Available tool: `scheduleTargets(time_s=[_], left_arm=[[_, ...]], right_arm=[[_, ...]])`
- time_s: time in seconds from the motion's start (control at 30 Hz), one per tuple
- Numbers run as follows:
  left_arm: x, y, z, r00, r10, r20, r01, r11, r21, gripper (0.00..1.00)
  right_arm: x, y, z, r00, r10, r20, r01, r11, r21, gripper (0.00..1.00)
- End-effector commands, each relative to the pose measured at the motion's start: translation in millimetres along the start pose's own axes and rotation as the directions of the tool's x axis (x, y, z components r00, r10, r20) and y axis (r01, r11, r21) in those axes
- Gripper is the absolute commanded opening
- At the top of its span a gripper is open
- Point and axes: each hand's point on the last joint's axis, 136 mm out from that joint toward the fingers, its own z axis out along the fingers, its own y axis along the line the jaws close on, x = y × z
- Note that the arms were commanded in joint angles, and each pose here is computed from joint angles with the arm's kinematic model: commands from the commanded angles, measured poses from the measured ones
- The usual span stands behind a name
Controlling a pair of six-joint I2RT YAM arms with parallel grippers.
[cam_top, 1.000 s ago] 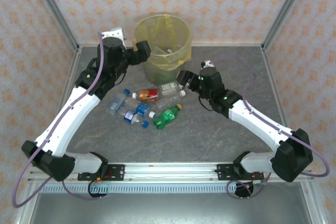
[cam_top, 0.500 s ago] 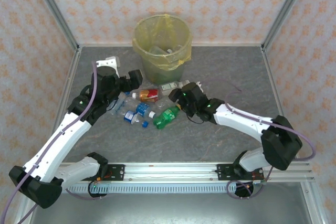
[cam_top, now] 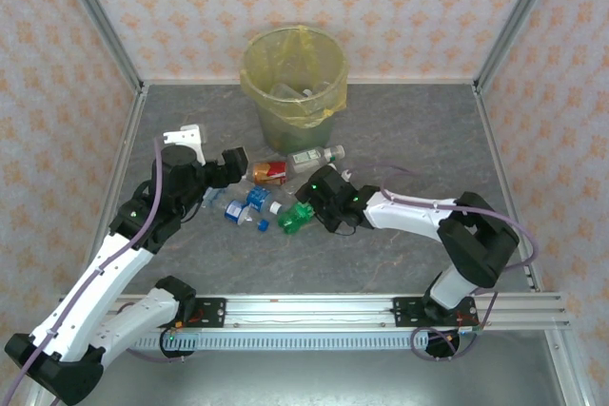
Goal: Put the plastic bottles in the bin
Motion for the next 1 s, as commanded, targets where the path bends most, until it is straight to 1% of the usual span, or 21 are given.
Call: scheduleTargets(time_s=[0.0, 0.07, 0.33, 0.47, 0.5, 0.53, 0.6, 0.63, 0.83, 0.97], left_arm=[[5.9, 2.7, -0.7, 0.999, 0.027, -0.016, -0.027, 1.0, -0.006, 0.99], [6.0, 4.2, 0.0, 1.0, 0.027, -0.015, -0.027, 1.0, -0.014, 0.99], [5.9, 2.4, 3.8, 1.0, 0.016, -0.015, -0.017, 1.0, -0.01, 0.99], [6.4, 6.7, 2.9, 0.999, 0.033, -0.024, -0.033, 0.999, -0.036, 0.99], [6.1, 7.2, 1.9, 0.999, 0.035, -0.023, -0.036, 0.999, -0.038, 0.99], [5.5, 7.3, 1.1, 0.999, 0.038, -0.02, -0.039, 0.999, -0.038, 0.99], [4.3, 7.7, 0.5, 0.999, 0.041, -0.013, -0.041, 0.998, -0.039, 0.99], [4.2, 7.9, 0.7, 0.999, 0.043, -0.011, -0.043, 0.998, -0.04, 0.99], [0.3, 5.2, 4.1, 0.999, 0.045, -0.007, -0.045, 0.998, -0.037, 0.99], [-7.2, 2.7, 4.0, 0.999, 0.035, 0.016, -0.035, 0.999, -0.033, 0.99]], right_arm=[[3.8, 6.8, 5.6, 0.999, 0.029, -0.017, -0.029, 1.0, -0.006, 0.83], [5.5, 2.4, 10.1, 0.999, 0.032, -0.026, -0.032, 0.999, 0.012, 0.8], [7.2, 5.8, 24.3, 0.999, -0.007, -0.041, 0.009, 0.999, 0.052, 0.79], [6.1, 4.3, 27.9, 0.999, -0.006, -0.035, 0.009, 0.998, 0.069, 0.74], [5.0, 4.9, 26.3, 1.0, -0.006, -0.029, 0.008, 0.998, 0.066, 0.69], [3.4, 5.0, 23.9, 1.0, -0.008, -0.019, 0.009, 0.998, 0.068, 0.67], [-1.8, 5.8, 16.6, 1.0, -0.008, 0.012, 0.007, 0.997, 0.076, 0.6], [-5.1, 7.3, 12.2, 0.999, -0.013, 0.03, 0.01, 0.997, 0.077, 0.59], [-17.5, 10.2, -17.0, 0.995, -0.019, 0.101, 0.011, 0.997, 0.08, 0.6], [-35.1, 16.5, -51.5, 0.979, -0.029, 0.202, 0.017, 0.998, 0.059, 0.6]])
